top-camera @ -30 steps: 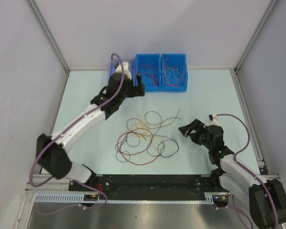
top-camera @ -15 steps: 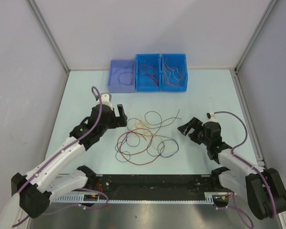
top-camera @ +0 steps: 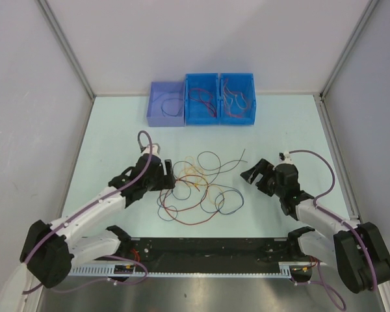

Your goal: Untangle the cables

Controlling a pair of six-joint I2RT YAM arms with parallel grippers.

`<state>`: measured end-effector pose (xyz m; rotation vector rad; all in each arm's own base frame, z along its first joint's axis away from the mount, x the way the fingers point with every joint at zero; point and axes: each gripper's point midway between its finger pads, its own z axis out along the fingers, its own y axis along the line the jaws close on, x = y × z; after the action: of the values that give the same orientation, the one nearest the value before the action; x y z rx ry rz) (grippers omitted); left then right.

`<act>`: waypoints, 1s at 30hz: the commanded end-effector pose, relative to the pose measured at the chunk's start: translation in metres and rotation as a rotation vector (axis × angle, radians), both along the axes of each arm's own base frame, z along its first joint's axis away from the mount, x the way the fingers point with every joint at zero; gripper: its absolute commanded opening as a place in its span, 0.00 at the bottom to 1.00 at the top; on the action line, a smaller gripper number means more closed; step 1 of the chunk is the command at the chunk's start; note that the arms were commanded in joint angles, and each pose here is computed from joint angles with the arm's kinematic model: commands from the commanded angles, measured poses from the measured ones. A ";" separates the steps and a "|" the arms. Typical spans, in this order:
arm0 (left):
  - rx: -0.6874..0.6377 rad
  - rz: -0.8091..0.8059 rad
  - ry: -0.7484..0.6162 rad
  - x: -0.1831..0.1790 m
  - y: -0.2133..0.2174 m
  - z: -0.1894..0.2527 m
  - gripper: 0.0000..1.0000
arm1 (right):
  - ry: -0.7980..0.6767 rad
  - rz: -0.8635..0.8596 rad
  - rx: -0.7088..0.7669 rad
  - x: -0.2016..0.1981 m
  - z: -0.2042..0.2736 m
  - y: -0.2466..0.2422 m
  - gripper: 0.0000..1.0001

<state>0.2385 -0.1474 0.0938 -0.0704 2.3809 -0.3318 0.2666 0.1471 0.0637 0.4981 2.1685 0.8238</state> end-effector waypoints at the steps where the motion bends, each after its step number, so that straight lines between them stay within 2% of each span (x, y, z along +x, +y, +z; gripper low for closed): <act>1: -0.048 -0.052 0.005 0.004 -0.021 -0.005 0.80 | -0.040 -0.015 0.000 0.012 0.015 0.001 0.96; 5: -0.016 -0.060 0.057 0.004 -0.025 -0.024 0.73 | -0.042 -0.010 0.001 0.012 0.016 0.002 0.96; 8: -0.002 -0.054 0.105 0.002 -0.026 -0.037 0.67 | -0.041 -0.006 0.000 0.011 0.015 0.003 0.96; 9: -0.003 -0.055 0.115 0.001 -0.027 -0.038 0.61 | -0.041 -0.008 0.000 0.012 0.015 0.002 0.96; 12: -0.004 -0.064 0.128 -0.002 -0.031 -0.041 0.56 | -0.043 -0.002 0.001 0.011 0.016 0.003 0.96; 17: 0.004 -0.066 0.136 -0.002 -0.032 -0.043 0.54 | -0.045 0.001 0.002 0.012 0.016 0.003 0.96; 26: 0.021 -0.077 0.151 -0.002 -0.035 -0.047 0.44 | -0.043 0.002 0.000 0.011 0.016 0.003 0.96; 29: 0.025 -0.081 0.150 -0.001 -0.037 -0.048 0.37 | -0.044 0.004 0.002 0.011 0.016 0.004 0.96; 30: 0.026 -0.081 0.152 0.000 -0.037 -0.049 0.28 | -0.044 0.003 0.001 0.011 0.016 0.004 0.96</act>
<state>0.2264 -0.1700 0.0316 0.0163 2.5816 -0.2932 0.2663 0.1478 0.0628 0.4959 2.1734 0.8234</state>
